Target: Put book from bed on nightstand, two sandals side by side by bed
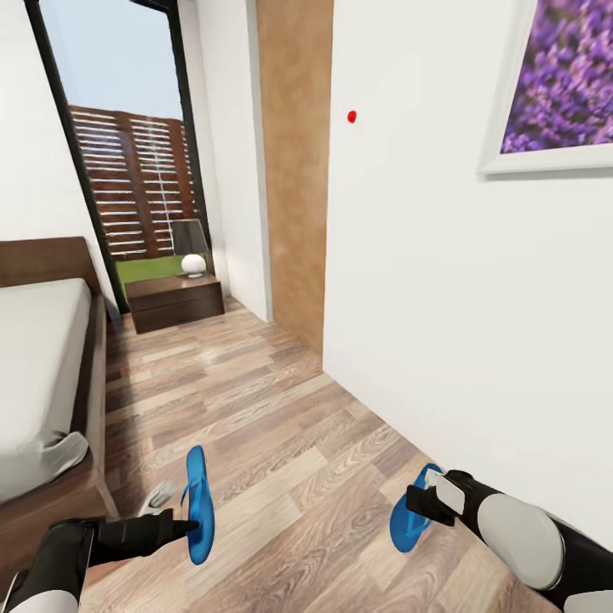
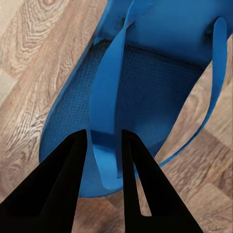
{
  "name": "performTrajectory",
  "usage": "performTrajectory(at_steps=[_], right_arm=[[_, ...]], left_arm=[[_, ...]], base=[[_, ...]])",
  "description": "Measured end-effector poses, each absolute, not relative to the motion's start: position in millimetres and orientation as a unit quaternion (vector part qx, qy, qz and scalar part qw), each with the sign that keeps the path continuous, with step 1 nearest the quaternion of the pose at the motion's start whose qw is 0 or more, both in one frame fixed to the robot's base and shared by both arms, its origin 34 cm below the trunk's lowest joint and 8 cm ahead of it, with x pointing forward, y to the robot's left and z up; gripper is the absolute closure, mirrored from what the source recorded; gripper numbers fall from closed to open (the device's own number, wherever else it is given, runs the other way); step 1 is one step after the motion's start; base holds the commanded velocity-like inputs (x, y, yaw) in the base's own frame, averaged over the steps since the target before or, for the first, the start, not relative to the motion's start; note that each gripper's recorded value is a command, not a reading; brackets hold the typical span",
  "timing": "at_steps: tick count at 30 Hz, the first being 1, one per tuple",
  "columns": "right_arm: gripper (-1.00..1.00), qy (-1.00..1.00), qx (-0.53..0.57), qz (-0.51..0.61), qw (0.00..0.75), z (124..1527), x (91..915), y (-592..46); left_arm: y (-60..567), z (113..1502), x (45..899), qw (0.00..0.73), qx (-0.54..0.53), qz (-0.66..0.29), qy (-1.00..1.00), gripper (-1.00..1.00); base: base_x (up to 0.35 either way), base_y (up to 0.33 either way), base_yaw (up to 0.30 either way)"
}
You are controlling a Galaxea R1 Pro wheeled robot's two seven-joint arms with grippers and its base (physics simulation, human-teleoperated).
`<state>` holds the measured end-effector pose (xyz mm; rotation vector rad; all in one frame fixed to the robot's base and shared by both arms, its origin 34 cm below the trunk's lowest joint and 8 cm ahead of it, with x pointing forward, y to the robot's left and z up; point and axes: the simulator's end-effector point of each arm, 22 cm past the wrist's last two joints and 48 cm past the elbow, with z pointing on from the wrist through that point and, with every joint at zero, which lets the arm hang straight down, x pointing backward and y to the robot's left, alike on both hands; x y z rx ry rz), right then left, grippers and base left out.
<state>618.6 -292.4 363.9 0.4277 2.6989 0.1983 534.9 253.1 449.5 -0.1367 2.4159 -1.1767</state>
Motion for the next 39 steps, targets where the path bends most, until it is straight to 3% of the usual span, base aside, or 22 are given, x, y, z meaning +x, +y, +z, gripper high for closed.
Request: performTrajectory(at_steps=[39], right_arm=[[1.00, 0.966, 0.147, 0.080, 0.199, 364.0, 619.8, -275.5]], left_arm=[[252.7, 449.2, 534.9, 0.223, -0.050, -0.426, 0.875, 1.00]], base=[[0.141, -0.142, 0.263]])
